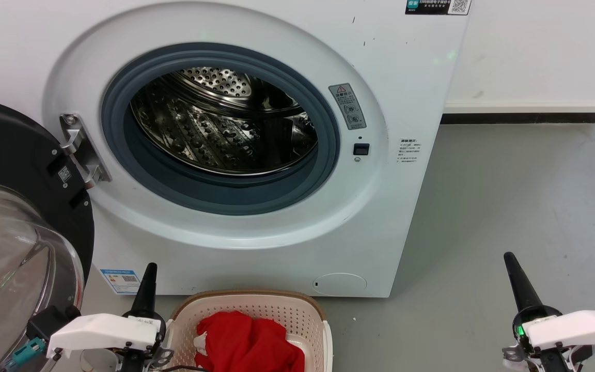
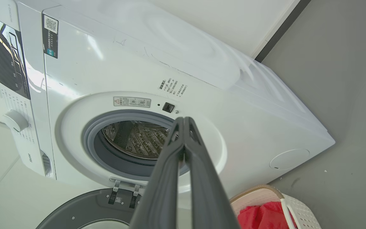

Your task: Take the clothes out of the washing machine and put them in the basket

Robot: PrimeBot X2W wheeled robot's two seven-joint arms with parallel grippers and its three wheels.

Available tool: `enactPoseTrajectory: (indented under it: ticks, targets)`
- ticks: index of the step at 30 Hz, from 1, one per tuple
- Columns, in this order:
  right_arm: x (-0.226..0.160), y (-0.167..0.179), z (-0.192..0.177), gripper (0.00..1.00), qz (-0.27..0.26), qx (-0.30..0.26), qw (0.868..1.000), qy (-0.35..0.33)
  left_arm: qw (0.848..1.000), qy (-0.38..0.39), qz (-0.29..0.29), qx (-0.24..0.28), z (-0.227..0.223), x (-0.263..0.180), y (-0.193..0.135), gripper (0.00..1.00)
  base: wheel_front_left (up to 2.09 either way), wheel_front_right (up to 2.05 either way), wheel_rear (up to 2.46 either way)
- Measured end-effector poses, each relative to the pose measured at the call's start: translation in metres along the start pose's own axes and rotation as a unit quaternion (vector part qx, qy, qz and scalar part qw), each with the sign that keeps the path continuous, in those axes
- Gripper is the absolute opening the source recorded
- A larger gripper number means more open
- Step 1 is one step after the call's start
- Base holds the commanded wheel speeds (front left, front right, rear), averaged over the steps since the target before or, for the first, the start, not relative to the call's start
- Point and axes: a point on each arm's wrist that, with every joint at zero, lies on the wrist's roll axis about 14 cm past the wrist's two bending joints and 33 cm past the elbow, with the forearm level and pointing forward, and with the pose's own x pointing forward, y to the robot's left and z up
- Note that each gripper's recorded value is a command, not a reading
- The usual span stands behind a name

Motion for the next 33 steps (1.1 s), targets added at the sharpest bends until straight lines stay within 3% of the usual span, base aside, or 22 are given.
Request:
enactPoseTrajectory:
  ticks: [33]
  targets:
    - [0.011, -0.002, 0.009, 0.00, 0.003, 0.150, 0.989, -0.013, 0.988, 0.006, -0.022, -0.152, 0.000, 0.008, -0.007, 0.00, 0.00, 0.00, 0.00]
